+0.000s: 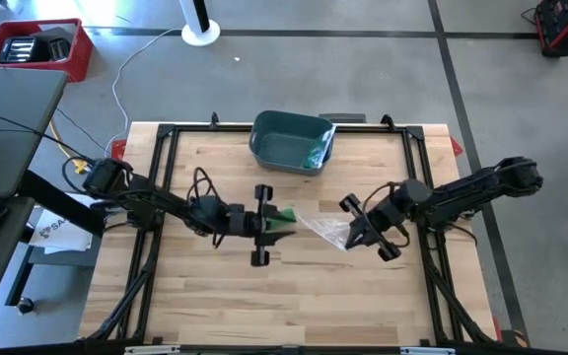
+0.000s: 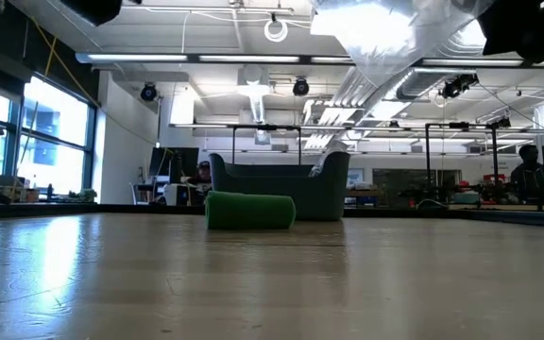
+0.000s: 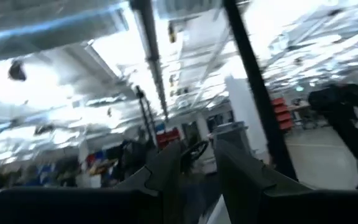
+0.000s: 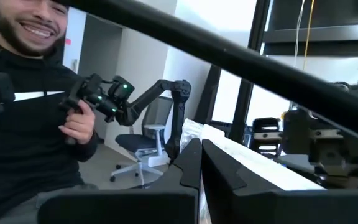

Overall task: Roll bandage
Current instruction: Open the transparent zip bag

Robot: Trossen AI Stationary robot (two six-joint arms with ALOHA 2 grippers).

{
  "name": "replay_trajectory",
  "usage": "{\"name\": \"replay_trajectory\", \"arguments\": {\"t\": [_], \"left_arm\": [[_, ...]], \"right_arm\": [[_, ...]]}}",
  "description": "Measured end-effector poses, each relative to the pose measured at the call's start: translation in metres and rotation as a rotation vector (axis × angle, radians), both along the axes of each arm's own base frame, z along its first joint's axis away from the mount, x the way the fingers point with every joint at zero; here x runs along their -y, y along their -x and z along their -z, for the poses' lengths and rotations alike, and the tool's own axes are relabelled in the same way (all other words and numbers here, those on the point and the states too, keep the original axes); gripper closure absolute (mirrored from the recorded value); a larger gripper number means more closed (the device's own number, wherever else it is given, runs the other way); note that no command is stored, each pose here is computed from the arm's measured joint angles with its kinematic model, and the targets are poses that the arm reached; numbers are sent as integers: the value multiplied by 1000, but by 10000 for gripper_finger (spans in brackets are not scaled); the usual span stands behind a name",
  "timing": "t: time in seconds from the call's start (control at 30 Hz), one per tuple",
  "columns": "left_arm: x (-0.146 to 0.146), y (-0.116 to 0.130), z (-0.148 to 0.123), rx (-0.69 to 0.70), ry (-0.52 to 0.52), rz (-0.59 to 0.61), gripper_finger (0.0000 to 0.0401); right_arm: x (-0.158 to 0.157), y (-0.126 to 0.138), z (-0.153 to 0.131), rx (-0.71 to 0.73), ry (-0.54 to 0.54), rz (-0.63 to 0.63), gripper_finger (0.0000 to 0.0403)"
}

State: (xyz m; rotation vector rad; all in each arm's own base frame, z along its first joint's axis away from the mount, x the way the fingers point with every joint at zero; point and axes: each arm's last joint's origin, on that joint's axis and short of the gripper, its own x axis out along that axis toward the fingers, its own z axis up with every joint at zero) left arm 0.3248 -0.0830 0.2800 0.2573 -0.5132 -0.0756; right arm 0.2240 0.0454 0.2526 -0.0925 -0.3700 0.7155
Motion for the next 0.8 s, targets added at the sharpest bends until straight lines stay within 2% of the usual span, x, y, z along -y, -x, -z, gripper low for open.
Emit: {"name": "replay_trajectory", "arguments": {"t": [0.17,0.27,0.4,0.53,0.8], "left_arm": [[5,-22,-4,-45,-32,15,301],[8,-38,1,-148,-19,32,301],[12,-55,6,-278,-64,-3,301],[13,-60,0,-297,-93,-22,301],[9,-62,9,-389,-41,-25,301]], "right_arm": [[0,0,0,-9,-5,-2,403],[0,0,1,-37,-22,-10,403],[0,-1,4,-64,-17,-8,403],[0,-1,4,-64,-15,-7,403],[0,-2,4,-64,-13,-5,403]]}}
